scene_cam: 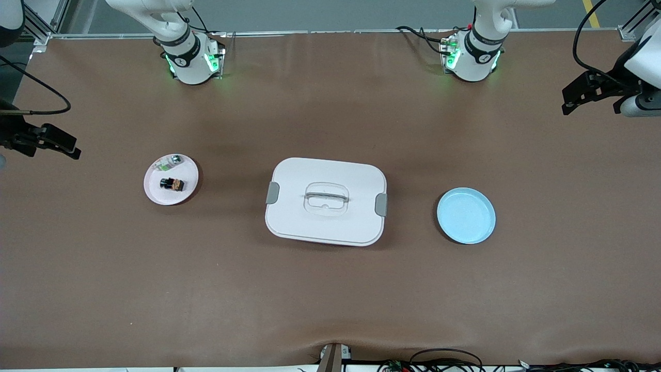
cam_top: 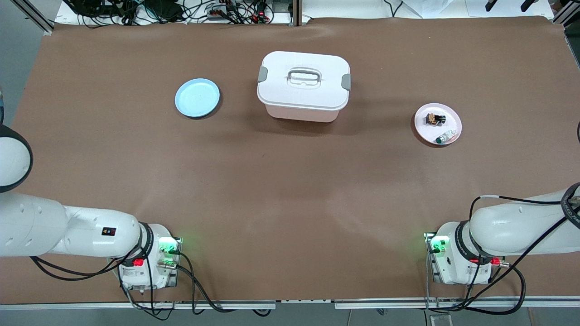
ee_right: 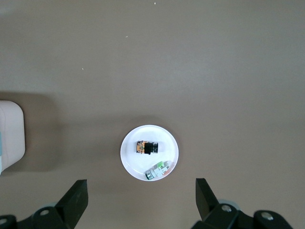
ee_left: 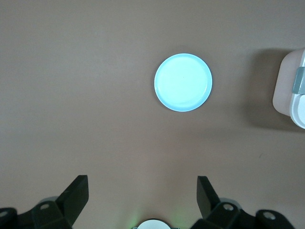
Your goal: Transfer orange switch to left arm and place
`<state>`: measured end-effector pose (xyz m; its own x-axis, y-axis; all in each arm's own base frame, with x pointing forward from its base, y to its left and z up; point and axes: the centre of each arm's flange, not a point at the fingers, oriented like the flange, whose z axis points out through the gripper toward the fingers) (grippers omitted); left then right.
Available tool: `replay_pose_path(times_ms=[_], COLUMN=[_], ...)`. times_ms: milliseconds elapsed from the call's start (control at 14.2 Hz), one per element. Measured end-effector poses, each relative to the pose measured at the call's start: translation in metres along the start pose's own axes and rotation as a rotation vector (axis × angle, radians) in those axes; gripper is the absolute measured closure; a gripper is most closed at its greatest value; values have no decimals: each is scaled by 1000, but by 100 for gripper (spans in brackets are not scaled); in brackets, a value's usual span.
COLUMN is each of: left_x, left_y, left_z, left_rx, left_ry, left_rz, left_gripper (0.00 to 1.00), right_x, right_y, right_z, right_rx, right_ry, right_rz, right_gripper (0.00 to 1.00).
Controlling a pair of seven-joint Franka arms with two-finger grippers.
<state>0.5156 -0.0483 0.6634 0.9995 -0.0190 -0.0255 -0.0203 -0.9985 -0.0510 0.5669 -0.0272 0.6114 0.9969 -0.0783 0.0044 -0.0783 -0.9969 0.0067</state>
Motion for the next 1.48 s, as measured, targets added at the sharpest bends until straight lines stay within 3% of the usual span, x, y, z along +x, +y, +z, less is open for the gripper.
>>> replay_pose_path(times_ms=[1479], left_x=[13], left_y=[-1], left_z=[20], left_rx=[3], left_ry=[-38], left_rz=[-4], left_gripper=[0], right_x=[7], right_y=[9], right_z=[16], right_rx=[19], right_ry=[-30], right_rz=[24], right_gripper=[0])
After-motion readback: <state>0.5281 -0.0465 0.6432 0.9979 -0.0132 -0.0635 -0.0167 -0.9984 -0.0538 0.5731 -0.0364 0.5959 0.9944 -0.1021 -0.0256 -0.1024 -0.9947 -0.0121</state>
